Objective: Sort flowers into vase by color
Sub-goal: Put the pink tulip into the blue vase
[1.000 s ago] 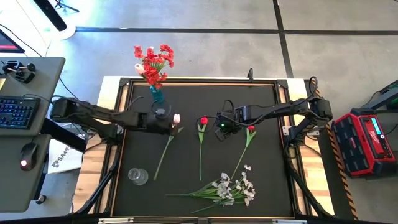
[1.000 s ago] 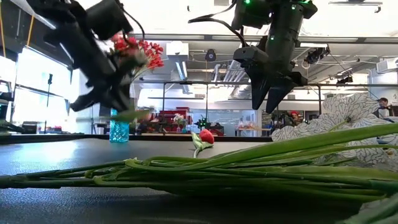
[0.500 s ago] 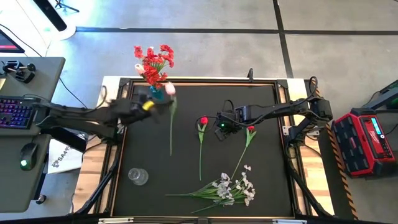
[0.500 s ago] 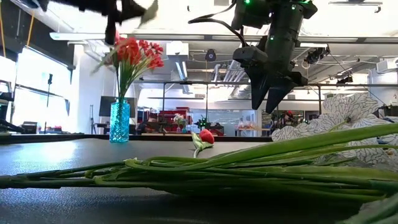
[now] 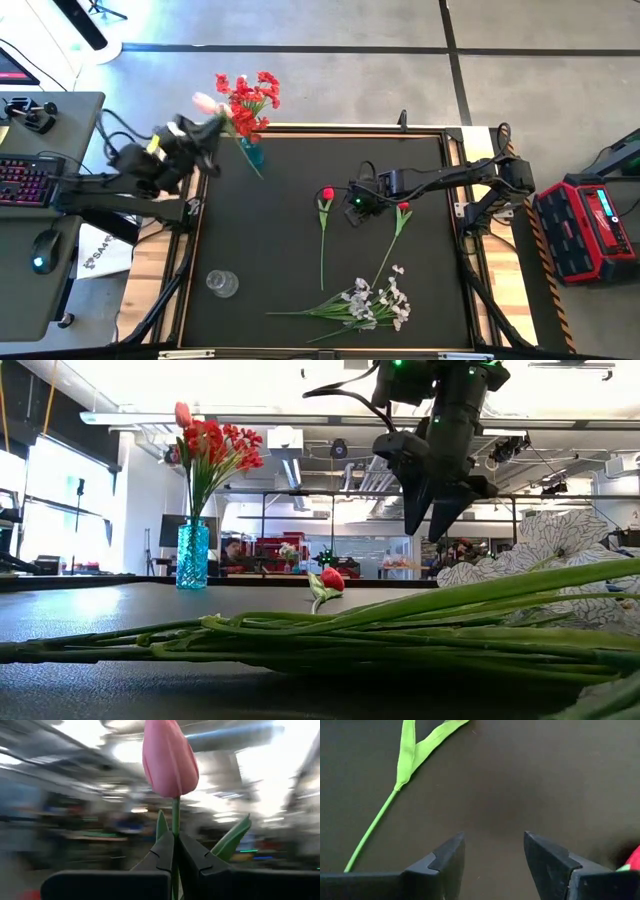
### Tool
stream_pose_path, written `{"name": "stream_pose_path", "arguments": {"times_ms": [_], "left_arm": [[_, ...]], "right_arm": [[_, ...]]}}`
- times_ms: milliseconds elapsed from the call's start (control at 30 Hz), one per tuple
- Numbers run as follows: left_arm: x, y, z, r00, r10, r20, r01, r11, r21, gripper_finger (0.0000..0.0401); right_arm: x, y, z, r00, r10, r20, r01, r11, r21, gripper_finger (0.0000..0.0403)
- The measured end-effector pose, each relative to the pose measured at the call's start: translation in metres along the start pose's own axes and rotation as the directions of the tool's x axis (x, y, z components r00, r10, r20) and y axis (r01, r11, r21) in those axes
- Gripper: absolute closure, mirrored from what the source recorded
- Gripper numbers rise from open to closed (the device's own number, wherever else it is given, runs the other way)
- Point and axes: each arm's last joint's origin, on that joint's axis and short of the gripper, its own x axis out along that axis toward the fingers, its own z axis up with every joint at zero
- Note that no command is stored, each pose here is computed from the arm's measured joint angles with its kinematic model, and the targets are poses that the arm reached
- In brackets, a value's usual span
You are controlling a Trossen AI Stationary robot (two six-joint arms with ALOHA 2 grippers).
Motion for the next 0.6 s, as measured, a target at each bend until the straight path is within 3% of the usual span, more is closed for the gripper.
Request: {"name": "stream_pose_path", "arguments": {"times_ms": [100,233,367,600], "left_arm": [[-0.005,0.009,0.009,0.987,0.161,-0.007,-0.159,0.981,0.11,0.0401],[-0.013,0.02,0.021,0.96,0.279,0.014,-0.275,0.938,0.21,0.0401],[-0.022,0.031,0.027,0.888,0.461,-0.004,-0.438,0.847,0.302,0.0401],[-0.024,0.043,0.008,0.819,0.573,0.021,-0.549,0.773,0.317,0.0401]], "right_arm": [[0.0,0.002,-0.002,1.0,0.017,-0.022,-0.017,1.0,0.009,0.0214],[-0.001,0.007,-0.009,0.999,0.023,-0.028,-0.023,1.0,-0.013,0.0214],[-0.001,0.009,-0.012,0.999,0.026,-0.031,-0.027,1.0,-0.001,0.0214],[-0.001,0.007,-0.009,0.999,0.031,-0.036,-0.03,0.999,0.011,0.0214]]}}
